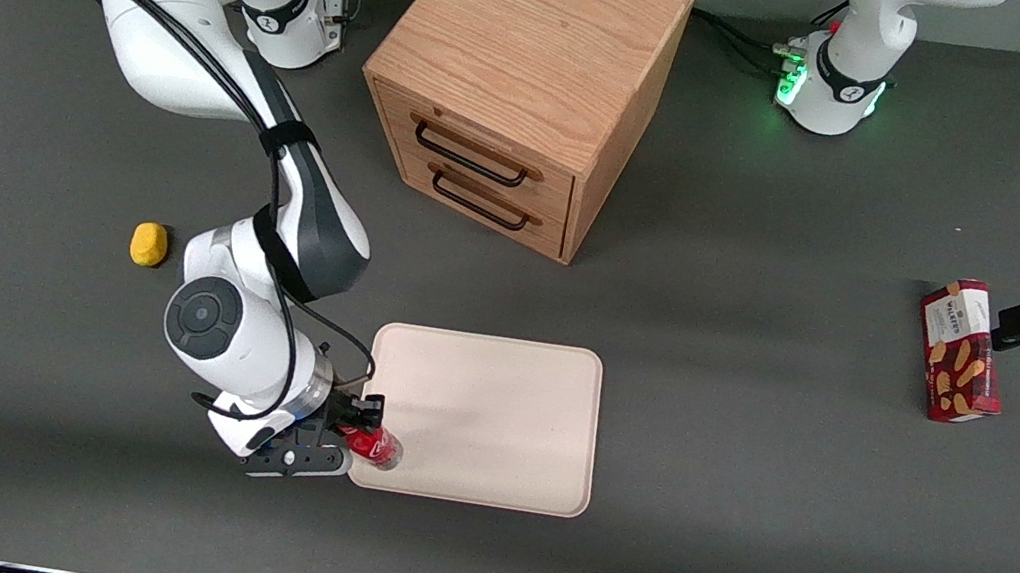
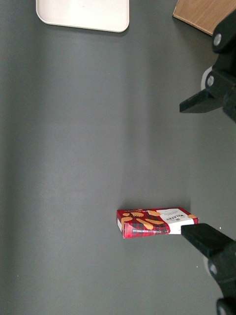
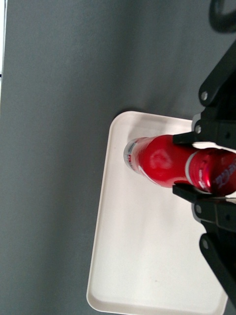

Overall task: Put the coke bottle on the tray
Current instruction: 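Lower the bottle onto the tray corner and open the right gripper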

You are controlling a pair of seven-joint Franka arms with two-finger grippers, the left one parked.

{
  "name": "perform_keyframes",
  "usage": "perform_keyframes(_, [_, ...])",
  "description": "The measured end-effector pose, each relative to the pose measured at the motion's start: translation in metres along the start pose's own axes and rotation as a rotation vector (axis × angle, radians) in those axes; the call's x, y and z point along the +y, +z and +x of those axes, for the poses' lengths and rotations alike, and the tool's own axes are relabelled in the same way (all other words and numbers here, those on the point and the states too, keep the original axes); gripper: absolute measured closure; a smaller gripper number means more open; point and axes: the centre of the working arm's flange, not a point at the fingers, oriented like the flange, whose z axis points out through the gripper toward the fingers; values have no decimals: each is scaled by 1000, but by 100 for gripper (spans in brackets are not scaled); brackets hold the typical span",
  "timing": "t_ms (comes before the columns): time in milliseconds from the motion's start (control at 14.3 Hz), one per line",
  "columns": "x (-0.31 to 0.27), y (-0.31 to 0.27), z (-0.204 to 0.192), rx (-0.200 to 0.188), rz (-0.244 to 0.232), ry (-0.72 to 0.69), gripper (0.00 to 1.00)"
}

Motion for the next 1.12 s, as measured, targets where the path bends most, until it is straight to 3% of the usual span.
perform_keyframes(350, [2, 12, -1, -2, -5, -2, 62])
perform_keyframes(629, [4, 14, 0, 5, -42, -21, 62])
perform_keyframes(1119, [4, 18, -2, -2, -43, 10, 62])
